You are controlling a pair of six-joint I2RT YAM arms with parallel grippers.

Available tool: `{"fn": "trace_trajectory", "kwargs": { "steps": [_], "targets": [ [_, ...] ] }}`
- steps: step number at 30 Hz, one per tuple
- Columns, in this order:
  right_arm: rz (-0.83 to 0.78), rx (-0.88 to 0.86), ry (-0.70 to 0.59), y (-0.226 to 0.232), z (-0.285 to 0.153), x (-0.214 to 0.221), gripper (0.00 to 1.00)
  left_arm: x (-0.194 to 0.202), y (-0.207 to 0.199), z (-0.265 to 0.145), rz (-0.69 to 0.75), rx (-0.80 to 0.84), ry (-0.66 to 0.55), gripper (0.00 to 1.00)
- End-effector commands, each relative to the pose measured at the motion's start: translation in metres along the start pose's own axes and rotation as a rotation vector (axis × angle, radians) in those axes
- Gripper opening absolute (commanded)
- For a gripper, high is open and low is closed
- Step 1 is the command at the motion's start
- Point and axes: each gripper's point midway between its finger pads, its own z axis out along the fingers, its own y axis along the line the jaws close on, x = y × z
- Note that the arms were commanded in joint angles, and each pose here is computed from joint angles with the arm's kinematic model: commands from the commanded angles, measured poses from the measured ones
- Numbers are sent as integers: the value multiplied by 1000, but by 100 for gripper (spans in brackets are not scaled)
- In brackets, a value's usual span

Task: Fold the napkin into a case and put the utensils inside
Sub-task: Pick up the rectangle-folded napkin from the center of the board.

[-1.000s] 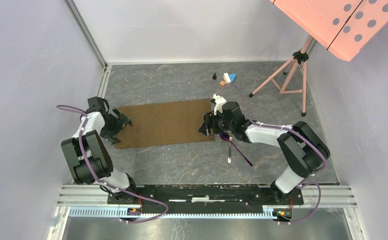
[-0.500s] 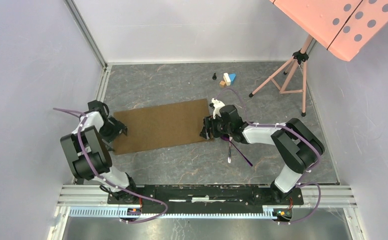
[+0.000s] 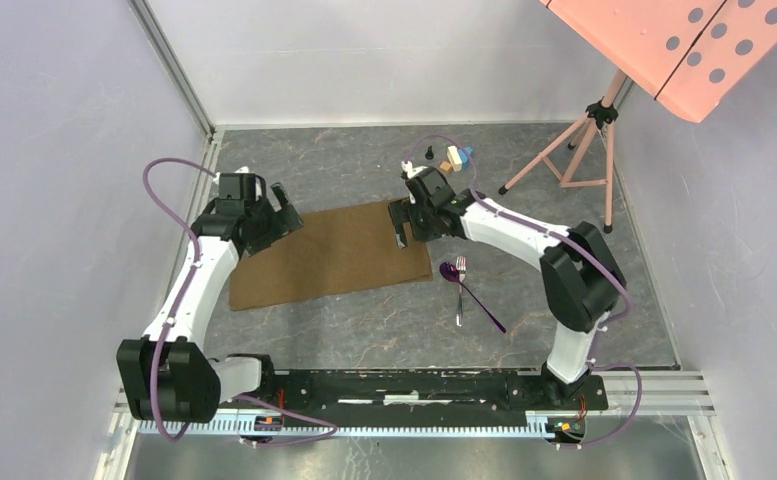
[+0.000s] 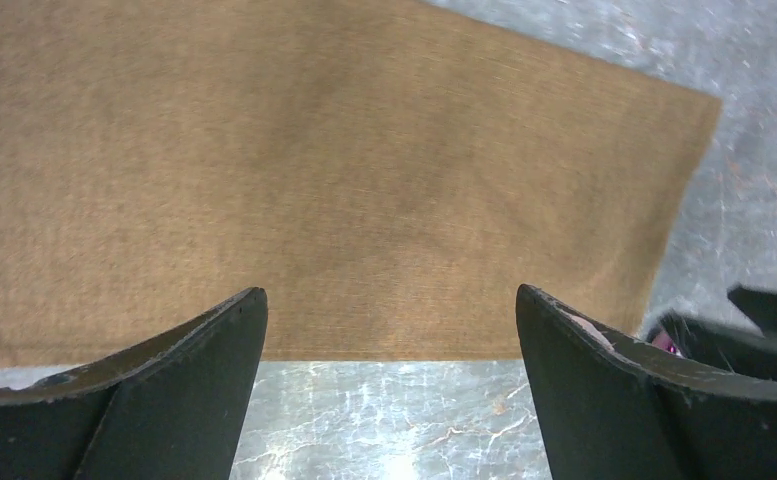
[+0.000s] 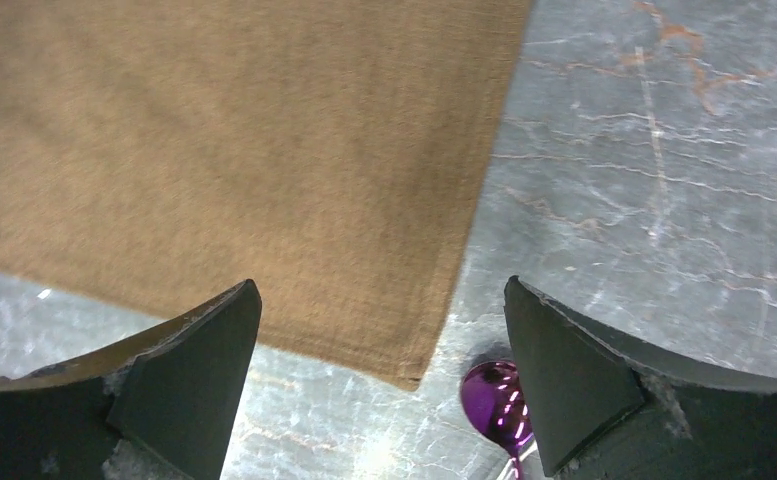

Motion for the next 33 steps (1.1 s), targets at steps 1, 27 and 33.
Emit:
{"fn": "trace_trajectory", "kwargs": {
  "steps": [1, 27, 33],
  "targets": [
    [33, 216, 110, -28, 4, 7, 98, -18, -37, -14, 138, 128, -79, 100],
    [58, 319, 157, -26, 70, -14, 62, -12, -52, -44, 217, 275, -154, 100],
    [58, 318, 181, -30, 78, -2, 62, -12, -51, -44, 215, 268, -152, 100]
  ]
}}
